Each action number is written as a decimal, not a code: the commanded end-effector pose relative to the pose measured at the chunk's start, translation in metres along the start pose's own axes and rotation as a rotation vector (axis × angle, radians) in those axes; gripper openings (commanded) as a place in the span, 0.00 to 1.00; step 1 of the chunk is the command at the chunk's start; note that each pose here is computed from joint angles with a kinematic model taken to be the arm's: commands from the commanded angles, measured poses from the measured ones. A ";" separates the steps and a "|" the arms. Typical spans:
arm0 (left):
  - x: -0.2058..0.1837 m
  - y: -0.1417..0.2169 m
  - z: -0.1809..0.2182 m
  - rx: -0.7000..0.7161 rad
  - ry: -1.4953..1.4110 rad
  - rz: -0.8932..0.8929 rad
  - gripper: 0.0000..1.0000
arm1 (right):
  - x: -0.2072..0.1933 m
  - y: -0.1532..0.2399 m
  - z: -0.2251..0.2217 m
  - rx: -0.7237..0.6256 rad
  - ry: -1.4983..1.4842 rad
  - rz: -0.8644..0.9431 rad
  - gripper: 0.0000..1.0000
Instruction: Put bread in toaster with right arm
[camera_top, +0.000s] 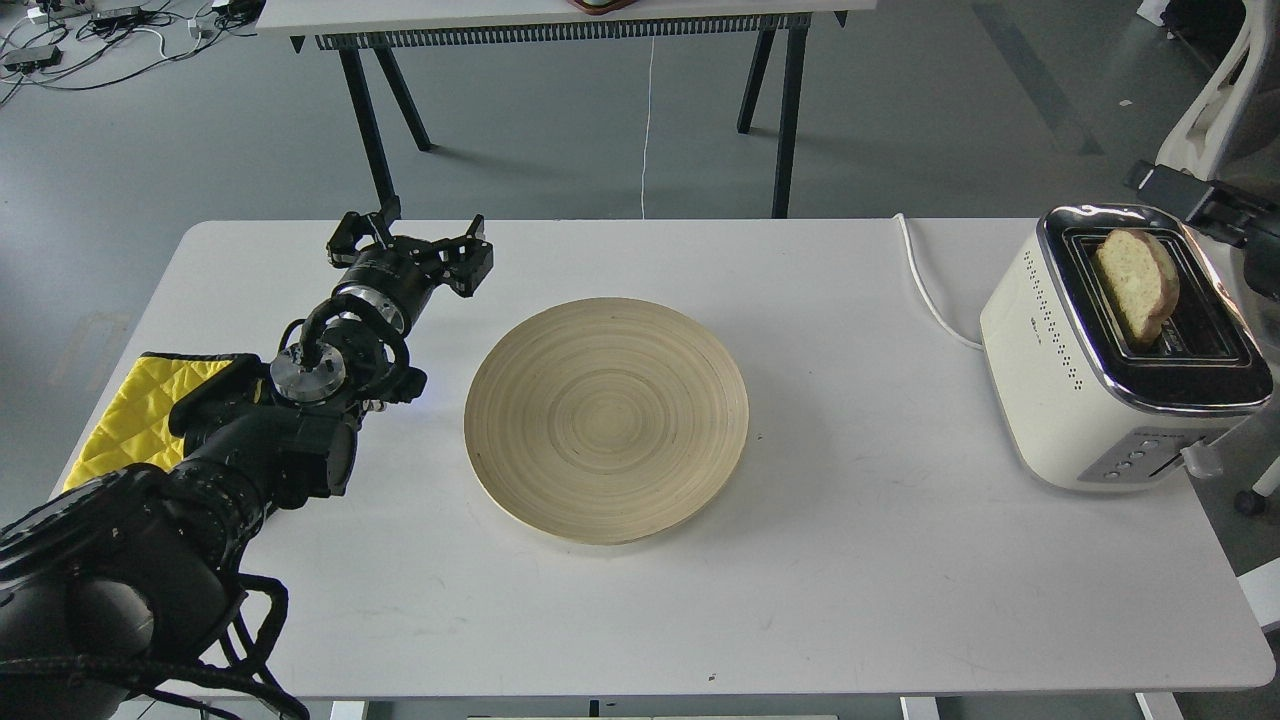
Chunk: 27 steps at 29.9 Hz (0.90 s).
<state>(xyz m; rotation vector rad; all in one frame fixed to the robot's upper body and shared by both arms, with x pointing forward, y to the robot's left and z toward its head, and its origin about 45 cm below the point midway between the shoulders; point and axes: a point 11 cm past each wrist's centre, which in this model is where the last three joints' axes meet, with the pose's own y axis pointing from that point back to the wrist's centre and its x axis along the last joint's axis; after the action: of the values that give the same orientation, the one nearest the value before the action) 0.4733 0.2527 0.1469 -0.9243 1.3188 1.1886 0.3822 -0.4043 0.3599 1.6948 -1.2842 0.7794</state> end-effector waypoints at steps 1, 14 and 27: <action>0.000 0.000 0.000 0.000 0.000 0.000 1.00 | 0.003 -0.022 -0.042 0.084 -0.270 0.083 0.96; 0.000 0.000 0.000 0.000 0.000 0.000 1.00 | -0.126 -0.096 -0.140 0.322 -1.033 -0.187 0.97; 0.000 0.000 0.000 -0.001 0.001 0.000 1.00 | -0.194 -0.116 -0.104 0.464 -1.361 -0.484 0.99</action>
<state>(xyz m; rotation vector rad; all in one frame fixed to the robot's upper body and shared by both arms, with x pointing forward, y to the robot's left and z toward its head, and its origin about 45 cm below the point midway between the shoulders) 0.4733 0.2527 0.1469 -0.9257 1.3191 1.1886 0.4407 -0.2097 0.2238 2.9608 -1.3761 -0.5577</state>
